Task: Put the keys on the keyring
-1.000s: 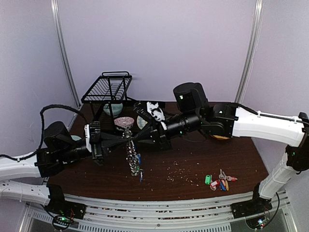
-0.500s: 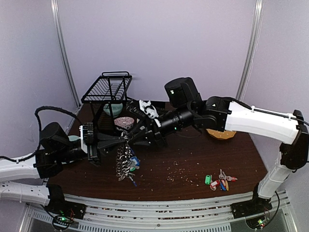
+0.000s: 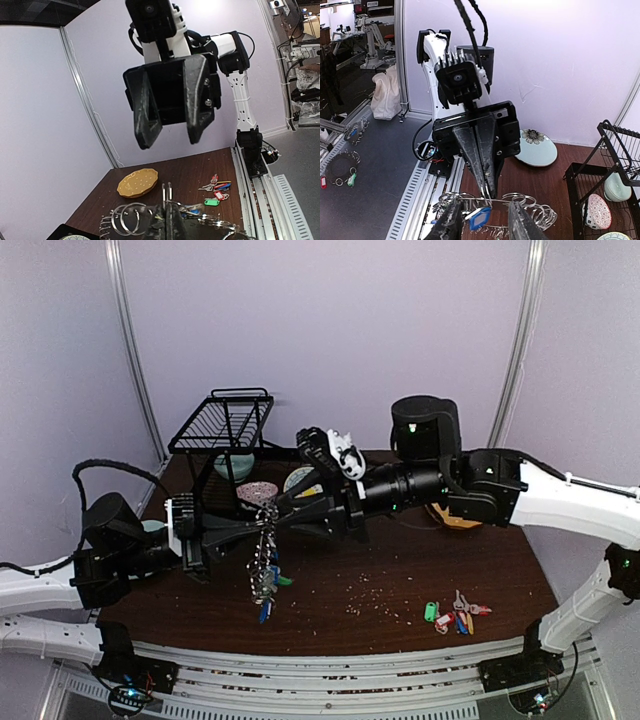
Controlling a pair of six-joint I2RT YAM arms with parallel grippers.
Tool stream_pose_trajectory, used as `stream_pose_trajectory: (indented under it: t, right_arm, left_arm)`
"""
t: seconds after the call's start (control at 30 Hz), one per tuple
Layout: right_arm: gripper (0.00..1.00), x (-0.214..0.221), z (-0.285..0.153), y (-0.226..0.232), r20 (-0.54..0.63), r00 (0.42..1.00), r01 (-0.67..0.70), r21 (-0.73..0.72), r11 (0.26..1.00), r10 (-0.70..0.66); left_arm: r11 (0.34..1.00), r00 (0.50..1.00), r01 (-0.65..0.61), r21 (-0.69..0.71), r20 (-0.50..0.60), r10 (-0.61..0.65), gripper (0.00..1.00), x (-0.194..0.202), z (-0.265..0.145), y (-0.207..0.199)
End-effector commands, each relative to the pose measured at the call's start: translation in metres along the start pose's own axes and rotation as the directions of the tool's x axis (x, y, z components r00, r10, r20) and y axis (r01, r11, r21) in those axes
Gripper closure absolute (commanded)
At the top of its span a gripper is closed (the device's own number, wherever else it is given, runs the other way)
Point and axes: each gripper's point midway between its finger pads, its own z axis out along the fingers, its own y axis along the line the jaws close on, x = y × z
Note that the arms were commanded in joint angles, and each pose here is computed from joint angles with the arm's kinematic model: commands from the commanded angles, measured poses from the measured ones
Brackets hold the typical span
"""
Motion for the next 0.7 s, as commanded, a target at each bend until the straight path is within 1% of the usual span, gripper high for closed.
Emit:
stream_pose_trajectory:
  t: [0.0, 0.07, 0.17, 0.33, 0.47, 0.6, 0.67]
  right_arm:
    - [0.67, 0.007, 0.014, -0.004, 0.039, 0.999, -0.004, 0.036, 0.999, 0.003]
    - [0.67, 0.011, 0.019, -0.004, 0.034, 0.999, -0.010, 0.027, 1.000, 0.009]
    - [0.74, 0.016, 0.025, -0.004, 0.026, 0.999, -0.024, 0.010, 1.000, 0.024]
    - [0.75, 0.022, 0.030, -0.008, 0.030, 0.998, -0.052, 0.024, 0.998, 0.051]
    - [0.90, 0.022, 0.032, -0.006, 0.038, 0.998, -0.057, -0.006, 0.998, 0.058]
    - [1.00, 0.026, 0.031, -0.006, 0.019, 0.998, -0.056, -0.011, 0.998, 0.057]
    - [1.00, 0.029, 0.030, -0.007, -0.008, 0.999, -0.050, 0.000, 0.999, 0.050]
  left_arm:
    - [0.998, 0.991, -0.056, -0.042, 0.117, 0.061, 1.00, -0.035, -0.002, 0.009]
    - [0.998, 0.991, -0.056, -0.041, 0.116, 0.060, 1.00, -0.034, -0.002, 0.009]
    - [0.997, 0.991, -0.057, -0.043, 0.120, 0.062, 1.00, -0.036, -0.003, 0.009]
    - [0.998, 0.990, -0.060, -0.035, 0.122, 0.064, 1.00, -0.036, -0.003, 0.007]
    - [0.998, 0.990, -0.060, -0.036, 0.123, 0.064, 1.00, -0.037, -0.004, 0.008]
    - [0.997, 0.990, -0.060, -0.037, 0.123, 0.064, 1.00, -0.036, -0.004, 0.008]
    - [0.997, 0.990, -0.060, -0.040, 0.123, 0.065, 1.00, -0.037, -0.005, 0.008]
